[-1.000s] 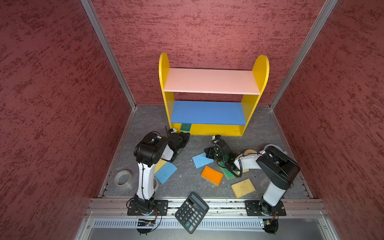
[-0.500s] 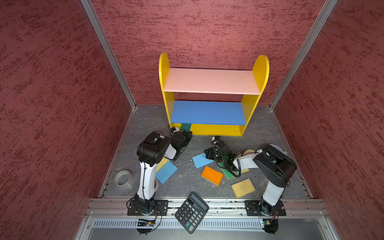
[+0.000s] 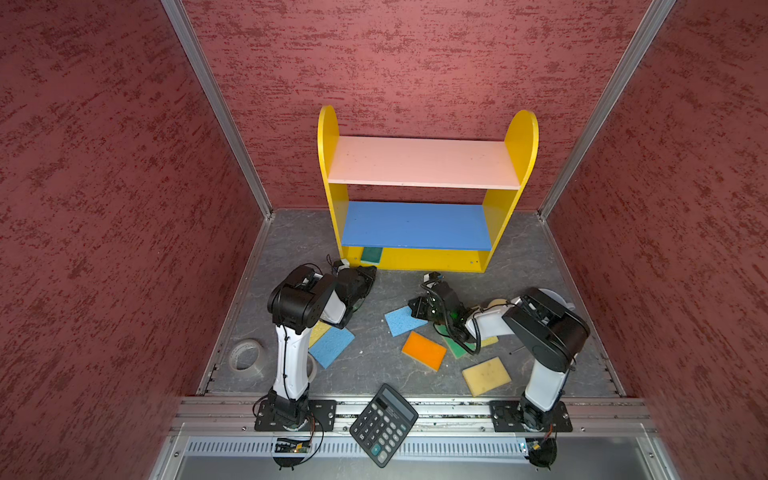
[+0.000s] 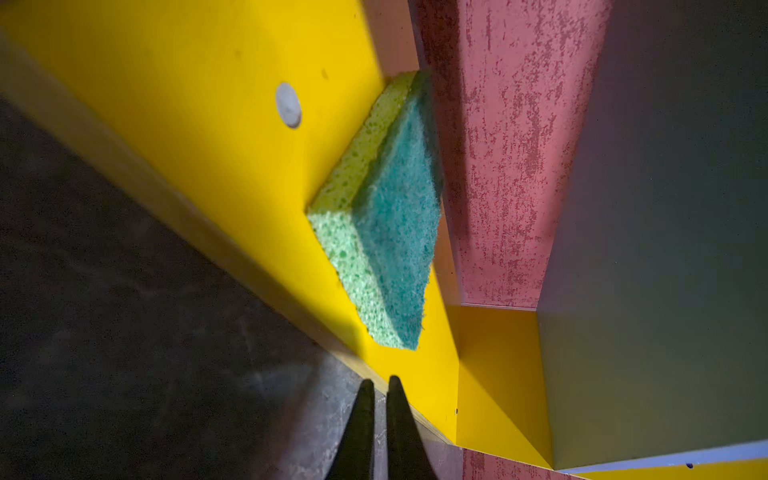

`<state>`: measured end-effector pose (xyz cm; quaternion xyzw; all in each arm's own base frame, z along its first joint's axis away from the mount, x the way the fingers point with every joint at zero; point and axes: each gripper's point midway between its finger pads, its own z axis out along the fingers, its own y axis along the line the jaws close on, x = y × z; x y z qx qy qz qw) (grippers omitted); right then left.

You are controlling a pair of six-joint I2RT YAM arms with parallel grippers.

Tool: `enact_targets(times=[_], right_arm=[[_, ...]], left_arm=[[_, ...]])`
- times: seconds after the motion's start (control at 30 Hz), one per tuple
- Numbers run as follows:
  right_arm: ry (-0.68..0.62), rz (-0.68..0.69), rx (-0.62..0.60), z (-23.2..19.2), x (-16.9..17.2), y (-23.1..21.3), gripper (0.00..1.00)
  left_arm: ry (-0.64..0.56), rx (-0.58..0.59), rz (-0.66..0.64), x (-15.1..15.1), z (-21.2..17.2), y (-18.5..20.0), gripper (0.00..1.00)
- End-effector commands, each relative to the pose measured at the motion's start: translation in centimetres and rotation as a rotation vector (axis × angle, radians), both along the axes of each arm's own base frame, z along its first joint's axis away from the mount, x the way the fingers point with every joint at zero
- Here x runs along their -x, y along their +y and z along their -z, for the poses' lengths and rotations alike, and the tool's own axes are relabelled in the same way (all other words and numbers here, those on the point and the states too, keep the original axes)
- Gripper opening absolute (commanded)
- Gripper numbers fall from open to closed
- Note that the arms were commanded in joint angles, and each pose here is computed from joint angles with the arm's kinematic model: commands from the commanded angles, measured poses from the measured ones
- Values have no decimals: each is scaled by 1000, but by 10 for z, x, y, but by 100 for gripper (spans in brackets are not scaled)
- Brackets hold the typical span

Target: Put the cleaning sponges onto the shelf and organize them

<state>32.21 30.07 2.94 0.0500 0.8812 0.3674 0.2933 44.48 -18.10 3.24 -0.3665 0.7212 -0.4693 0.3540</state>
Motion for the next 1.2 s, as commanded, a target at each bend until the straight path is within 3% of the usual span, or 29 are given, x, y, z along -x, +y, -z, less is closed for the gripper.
enact_targets(times=[0.0, 0.93, 1.17], right_arm=[[34, 7, 11, 13, 5, -6, 4], [67, -2, 8, 25, 7, -8, 4], [40, 1, -36, 9, 8, -8, 4]], left_arm=[[273, -131, -22, 35, 89, 21, 12], [273, -168, 0, 20, 88, -5, 13], [225, -117, 19, 24, 63, -12, 14]])
